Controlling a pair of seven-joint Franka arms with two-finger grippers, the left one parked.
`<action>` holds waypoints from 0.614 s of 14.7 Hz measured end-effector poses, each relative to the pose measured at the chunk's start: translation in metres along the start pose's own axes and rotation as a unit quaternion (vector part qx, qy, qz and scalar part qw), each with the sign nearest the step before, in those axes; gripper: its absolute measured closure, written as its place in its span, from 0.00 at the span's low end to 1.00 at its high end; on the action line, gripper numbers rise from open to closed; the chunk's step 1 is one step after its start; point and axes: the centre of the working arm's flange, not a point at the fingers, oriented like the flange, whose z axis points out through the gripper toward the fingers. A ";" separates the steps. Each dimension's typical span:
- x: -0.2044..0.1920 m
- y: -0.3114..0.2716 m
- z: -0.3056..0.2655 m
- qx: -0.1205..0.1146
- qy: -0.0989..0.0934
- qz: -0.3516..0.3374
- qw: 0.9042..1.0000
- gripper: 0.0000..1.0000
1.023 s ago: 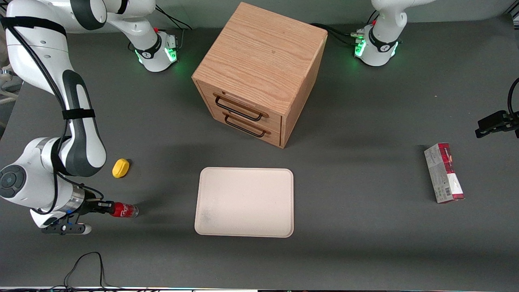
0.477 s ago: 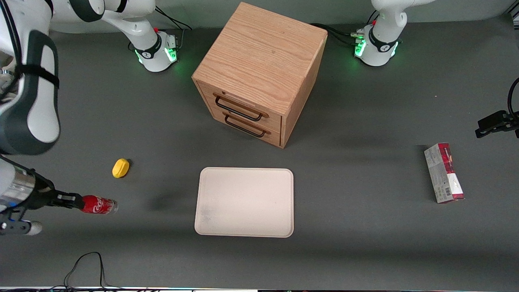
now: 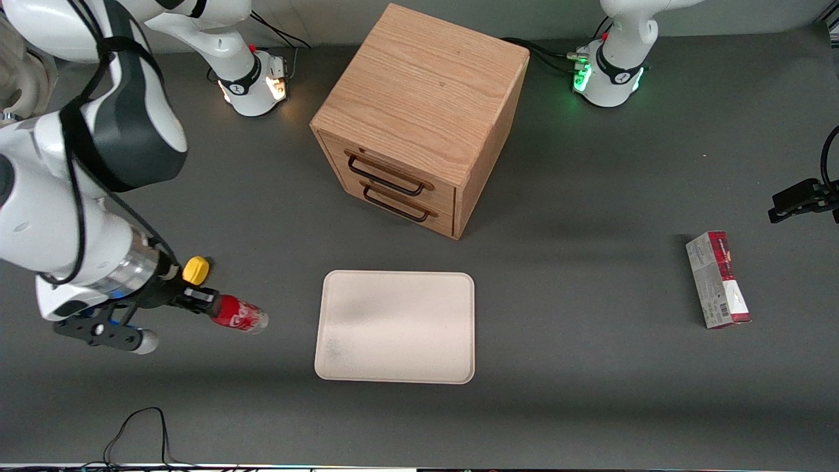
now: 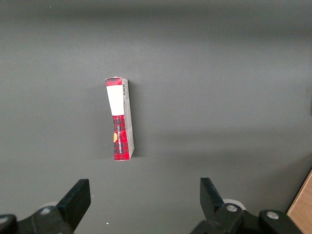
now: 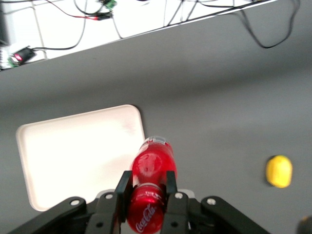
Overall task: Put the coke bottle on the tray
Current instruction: 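Lift the bottle and carry it toward the cream tray, then lower the bottle onto the tray's edge and open the right gripper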
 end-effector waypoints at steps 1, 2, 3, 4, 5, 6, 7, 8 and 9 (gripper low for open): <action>-0.001 -0.009 0.006 0.003 0.006 0.005 1.000 0.69; -0.002 -0.019 0.017 0.006 0.011 0.007 1.000 0.69; -0.002 -0.028 0.032 0.005 0.015 0.008 1.000 0.69; -0.002 -0.039 0.052 0.004 0.019 0.006 1.000 0.69; -0.003 -0.048 0.074 0.007 0.021 0.005 1.000 0.69; -0.003 -0.057 0.096 0.010 0.022 0.002 1.000 0.69; -0.005 -0.064 0.118 0.012 0.019 -0.002 1.000 0.69; -0.006 -0.069 0.136 0.012 0.015 -0.005 1.000 0.69; -0.009 -0.073 0.152 0.012 0.010 -0.008 1.000 0.69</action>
